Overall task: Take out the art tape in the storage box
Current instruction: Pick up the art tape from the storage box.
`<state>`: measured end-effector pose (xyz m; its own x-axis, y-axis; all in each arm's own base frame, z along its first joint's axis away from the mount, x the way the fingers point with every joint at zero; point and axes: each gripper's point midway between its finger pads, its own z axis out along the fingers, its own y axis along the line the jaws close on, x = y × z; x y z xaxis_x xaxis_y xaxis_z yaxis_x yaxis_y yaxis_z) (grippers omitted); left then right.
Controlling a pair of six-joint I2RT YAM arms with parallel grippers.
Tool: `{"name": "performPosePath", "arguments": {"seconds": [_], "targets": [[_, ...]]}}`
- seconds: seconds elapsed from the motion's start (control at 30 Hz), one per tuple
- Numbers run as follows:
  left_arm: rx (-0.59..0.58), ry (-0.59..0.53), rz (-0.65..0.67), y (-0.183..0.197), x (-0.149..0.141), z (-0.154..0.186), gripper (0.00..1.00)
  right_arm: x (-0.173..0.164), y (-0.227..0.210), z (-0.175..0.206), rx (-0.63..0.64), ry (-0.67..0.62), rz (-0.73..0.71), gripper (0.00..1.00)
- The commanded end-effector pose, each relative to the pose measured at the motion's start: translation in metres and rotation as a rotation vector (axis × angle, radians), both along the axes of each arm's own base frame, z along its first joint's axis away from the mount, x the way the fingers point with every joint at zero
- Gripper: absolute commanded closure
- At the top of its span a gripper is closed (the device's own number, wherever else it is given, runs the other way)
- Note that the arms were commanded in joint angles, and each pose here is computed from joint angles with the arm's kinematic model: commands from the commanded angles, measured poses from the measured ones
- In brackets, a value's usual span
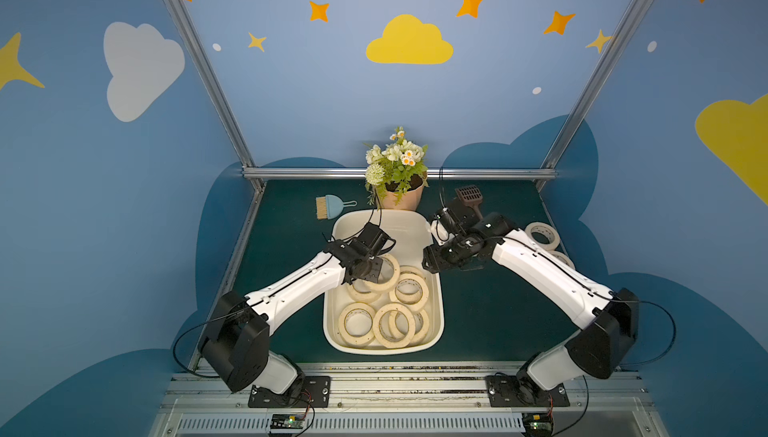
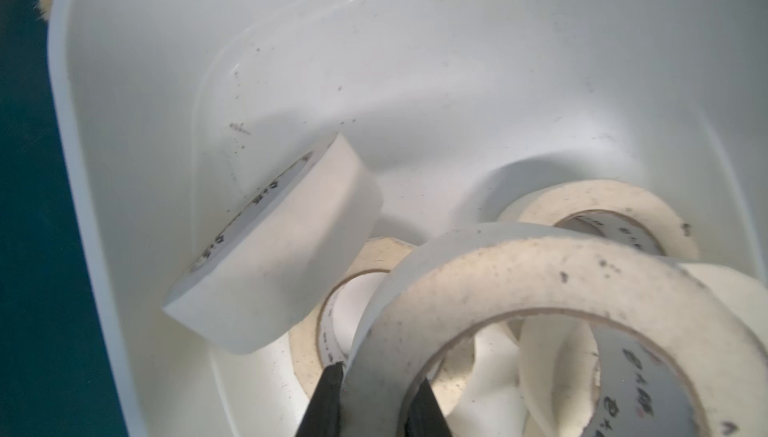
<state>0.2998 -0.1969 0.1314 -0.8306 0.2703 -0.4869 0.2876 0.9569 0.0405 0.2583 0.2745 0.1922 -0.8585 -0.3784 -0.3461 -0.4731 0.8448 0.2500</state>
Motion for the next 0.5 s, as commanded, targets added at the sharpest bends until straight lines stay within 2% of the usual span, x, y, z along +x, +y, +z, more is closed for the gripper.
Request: {"name": "performPosePath", "arguments": {"seconds": [0.0,0.3,0.47], "targets": [[-0.051,-0.024,-0.008,-0.013,-0.003,0.019,0.93,0.0,0.029,0.004,0.046,0.017,0.04,0.37],[-0.108,-0.08,-0.045,-0.032,-0.005,0.045,0.93,0.009,0.055,-0.016,0.063,0.071,0.046,0.43],[-0.13,-0.094,-0.052,-0.034,-0.007,0.05,0.93,0.014,0.059,-0.023,0.05,0.077,0.04,0.69]]}}
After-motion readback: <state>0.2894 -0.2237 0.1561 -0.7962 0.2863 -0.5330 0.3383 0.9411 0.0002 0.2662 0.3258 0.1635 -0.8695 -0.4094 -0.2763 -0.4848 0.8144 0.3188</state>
